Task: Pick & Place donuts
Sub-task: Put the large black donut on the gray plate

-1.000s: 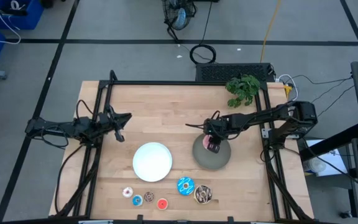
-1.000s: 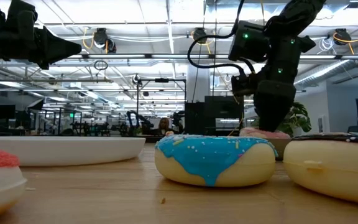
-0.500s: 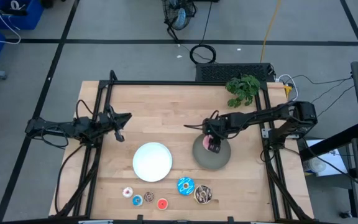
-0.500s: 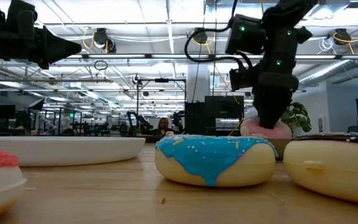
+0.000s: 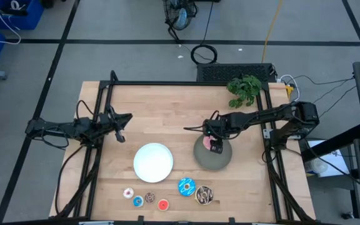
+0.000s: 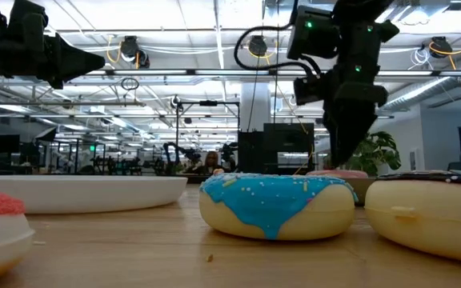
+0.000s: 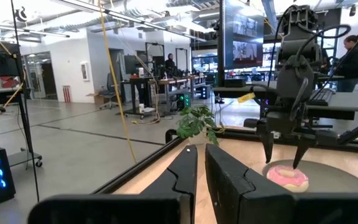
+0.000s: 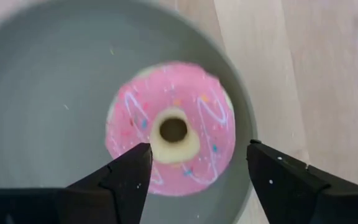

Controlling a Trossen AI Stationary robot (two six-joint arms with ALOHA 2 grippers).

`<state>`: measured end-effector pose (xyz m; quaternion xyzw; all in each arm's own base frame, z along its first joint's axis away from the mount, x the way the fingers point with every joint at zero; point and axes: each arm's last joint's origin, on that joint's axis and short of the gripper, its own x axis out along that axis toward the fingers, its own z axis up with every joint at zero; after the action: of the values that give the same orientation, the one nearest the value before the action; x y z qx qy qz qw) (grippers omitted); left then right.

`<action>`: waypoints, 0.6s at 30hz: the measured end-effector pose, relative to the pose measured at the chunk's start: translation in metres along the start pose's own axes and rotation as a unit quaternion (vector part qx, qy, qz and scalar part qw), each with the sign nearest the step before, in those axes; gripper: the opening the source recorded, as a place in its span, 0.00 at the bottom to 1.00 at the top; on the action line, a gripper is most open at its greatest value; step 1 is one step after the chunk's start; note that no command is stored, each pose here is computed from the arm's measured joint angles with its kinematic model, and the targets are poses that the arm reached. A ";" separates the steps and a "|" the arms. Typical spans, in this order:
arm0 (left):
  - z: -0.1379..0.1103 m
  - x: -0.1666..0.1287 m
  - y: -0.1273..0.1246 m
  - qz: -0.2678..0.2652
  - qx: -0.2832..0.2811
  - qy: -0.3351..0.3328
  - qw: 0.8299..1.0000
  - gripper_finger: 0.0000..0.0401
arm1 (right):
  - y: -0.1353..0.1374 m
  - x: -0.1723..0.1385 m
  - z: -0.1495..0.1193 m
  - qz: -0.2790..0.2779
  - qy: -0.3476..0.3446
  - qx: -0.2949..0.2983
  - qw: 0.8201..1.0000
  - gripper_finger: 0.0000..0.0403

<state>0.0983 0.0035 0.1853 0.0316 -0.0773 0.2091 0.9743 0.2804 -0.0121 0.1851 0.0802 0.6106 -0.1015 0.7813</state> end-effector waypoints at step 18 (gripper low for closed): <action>-0.001 0.000 0.000 0.000 -0.005 0.004 1.000 0.09 | 0.036 -0.071 0.006 0.037 0.067 -0.051 0.996 0.06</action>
<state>0.0984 0.0035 0.1845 0.0257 -0.0750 0.2087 0.9748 0.2787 0.0254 0.2558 0.0696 0.6624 -0.0354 0.7451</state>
